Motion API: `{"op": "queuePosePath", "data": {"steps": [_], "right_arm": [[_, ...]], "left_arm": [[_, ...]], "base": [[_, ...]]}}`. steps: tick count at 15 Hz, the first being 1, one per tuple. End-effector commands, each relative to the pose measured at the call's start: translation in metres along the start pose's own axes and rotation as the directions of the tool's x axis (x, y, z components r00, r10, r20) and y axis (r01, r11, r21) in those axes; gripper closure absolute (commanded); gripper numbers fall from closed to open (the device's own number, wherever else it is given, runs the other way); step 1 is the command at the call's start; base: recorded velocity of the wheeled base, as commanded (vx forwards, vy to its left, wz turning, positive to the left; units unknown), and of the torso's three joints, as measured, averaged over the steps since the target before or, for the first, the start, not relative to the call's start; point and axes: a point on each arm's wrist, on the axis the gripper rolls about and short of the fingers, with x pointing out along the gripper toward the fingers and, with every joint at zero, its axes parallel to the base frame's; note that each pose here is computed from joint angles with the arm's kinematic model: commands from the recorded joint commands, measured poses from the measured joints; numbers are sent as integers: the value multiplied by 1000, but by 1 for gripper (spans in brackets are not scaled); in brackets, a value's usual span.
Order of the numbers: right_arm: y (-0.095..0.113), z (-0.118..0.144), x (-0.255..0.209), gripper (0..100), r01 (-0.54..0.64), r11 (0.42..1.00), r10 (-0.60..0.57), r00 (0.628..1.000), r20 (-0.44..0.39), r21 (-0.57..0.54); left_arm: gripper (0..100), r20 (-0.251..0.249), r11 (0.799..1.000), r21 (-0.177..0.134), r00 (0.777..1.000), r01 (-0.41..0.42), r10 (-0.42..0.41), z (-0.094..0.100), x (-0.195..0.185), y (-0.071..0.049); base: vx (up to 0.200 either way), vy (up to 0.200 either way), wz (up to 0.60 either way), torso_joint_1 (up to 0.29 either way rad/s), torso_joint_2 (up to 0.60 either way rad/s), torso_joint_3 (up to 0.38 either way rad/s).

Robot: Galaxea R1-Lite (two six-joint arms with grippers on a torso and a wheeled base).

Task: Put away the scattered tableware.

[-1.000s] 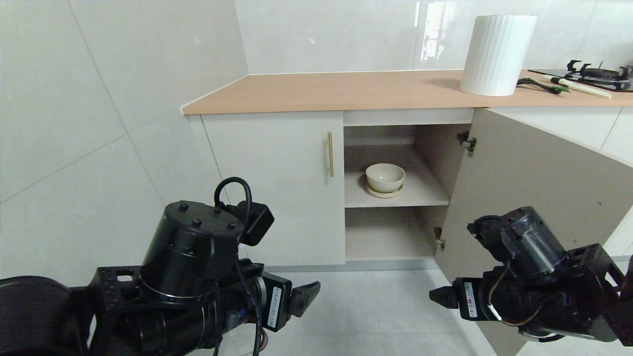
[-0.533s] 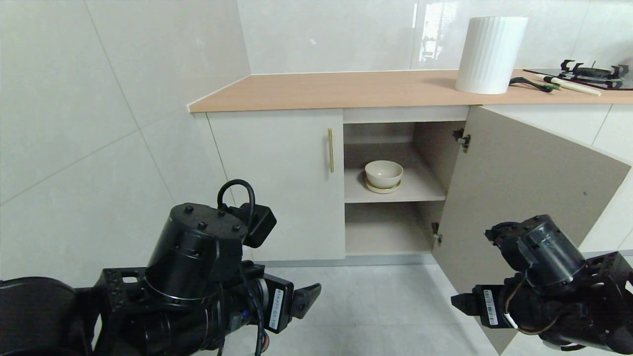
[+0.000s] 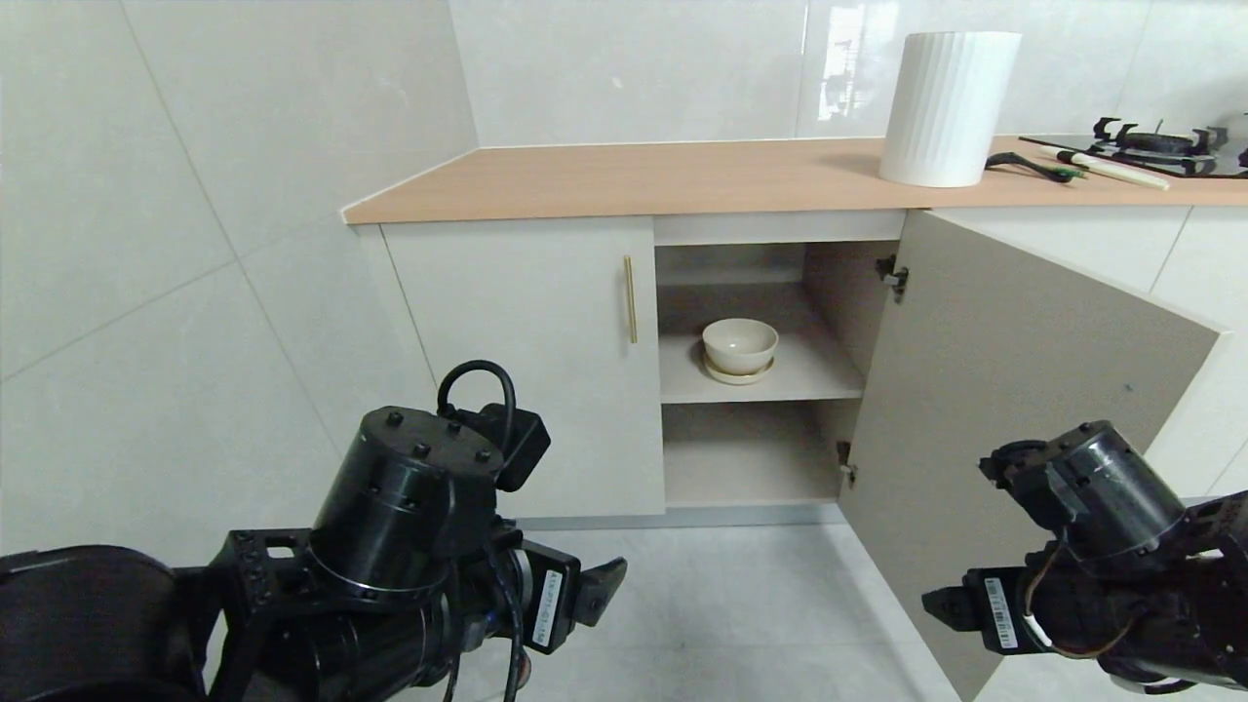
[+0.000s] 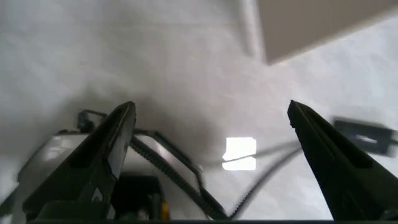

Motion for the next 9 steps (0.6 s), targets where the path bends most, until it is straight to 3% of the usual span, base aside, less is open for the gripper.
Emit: {"op": "queuePosePath", "data": {"steps": [1,4,9], "right_arm": [[-2,1,1,0,13,1000,-13,1000,-15,-6],[-9,2,9,0,85,996,-87,989,-118,-24],[-32,9,33,0,261,965,-260,953,-156,-14]], "left_arm": [[0,-5,1000,0,1000,-4,4,-1,2,0],[0,-6,1000,1,1000,-4,4,-1,2,0],[0,-9,1000,1,1000,-5,5,-1,3,0]], "base": [[0,-200,0,2,2,7],[0,-200,0,2,4,4],[0,-200,0,1,4,1]]}}
